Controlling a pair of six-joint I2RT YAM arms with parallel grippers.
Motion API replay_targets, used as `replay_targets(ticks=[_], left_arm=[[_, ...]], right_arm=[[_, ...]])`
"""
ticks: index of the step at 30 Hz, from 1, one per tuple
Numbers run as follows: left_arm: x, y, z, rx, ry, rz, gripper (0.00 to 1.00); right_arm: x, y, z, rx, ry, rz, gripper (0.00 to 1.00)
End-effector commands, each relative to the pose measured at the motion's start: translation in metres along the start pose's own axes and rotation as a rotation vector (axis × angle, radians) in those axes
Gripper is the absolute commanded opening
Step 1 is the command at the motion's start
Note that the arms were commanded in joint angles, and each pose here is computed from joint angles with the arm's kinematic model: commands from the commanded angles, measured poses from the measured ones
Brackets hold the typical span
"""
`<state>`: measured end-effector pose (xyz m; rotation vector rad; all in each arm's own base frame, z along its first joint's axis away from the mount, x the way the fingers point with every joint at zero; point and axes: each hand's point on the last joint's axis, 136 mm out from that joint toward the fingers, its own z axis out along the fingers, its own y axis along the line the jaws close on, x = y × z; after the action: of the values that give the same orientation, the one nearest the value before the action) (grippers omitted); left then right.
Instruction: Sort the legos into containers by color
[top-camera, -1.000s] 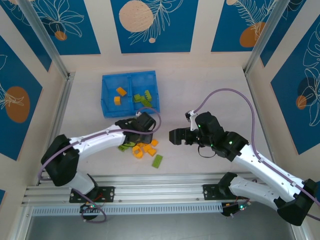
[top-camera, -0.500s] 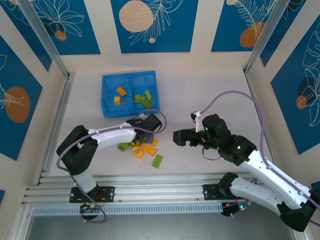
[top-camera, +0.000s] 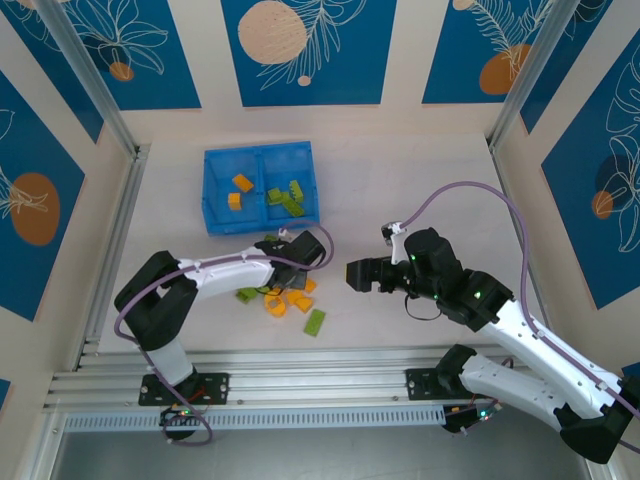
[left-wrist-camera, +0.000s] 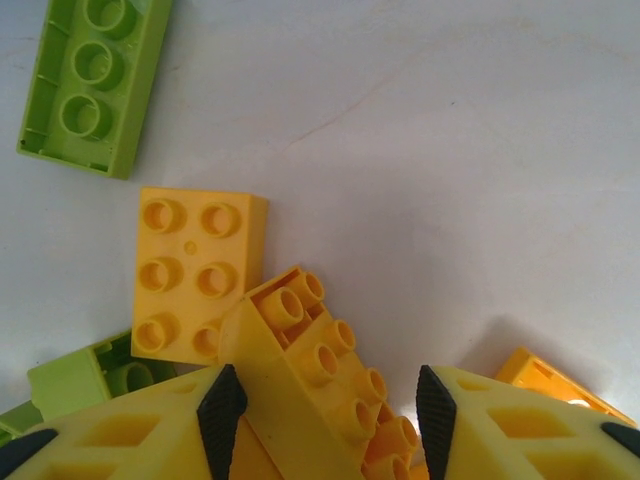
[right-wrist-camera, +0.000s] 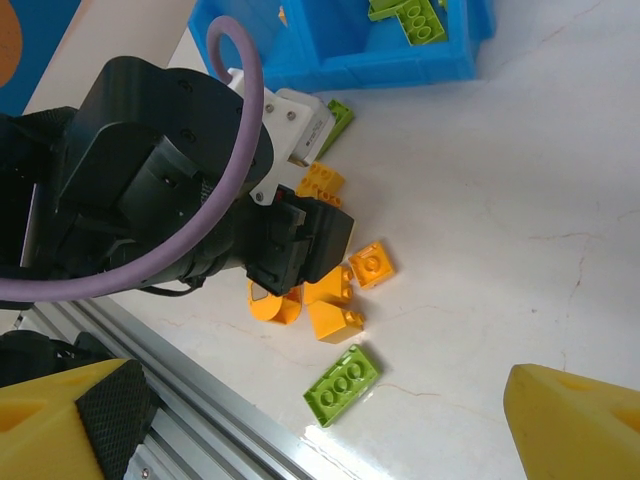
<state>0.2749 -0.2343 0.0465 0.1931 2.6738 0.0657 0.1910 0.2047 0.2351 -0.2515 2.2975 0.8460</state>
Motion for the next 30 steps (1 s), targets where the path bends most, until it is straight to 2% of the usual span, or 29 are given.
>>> replay_targets(ticks=[1, 14, 24, 30], left_arm=[[0.022, 0.008, 0.005, -0.048, 0.043, 0.015, 0.56], [0.025, 0.010, 0.026, -0.125, 0.064, 0.070, 0.56], [0.006, -0.020, 0.024, -0.025, 0.053, 0.065, 0.33], [-0.011, -0.026, -0.001, 0.035, 0.006, 0.043, 0.26]], right_arm=[[0.002, 0.000, -0.003, -0.008, 0.001, 0.019, 0.93], [0.003, -0.001, -0.006, -0.008, 0.001, 0.026, 0.93], [0.004, -0.002, -0.005, -0.002, 0.002, 0.026, 0.93], [0.004, -0.001, -0.006, -0.006, 0.003, 0.026, 0.94]])
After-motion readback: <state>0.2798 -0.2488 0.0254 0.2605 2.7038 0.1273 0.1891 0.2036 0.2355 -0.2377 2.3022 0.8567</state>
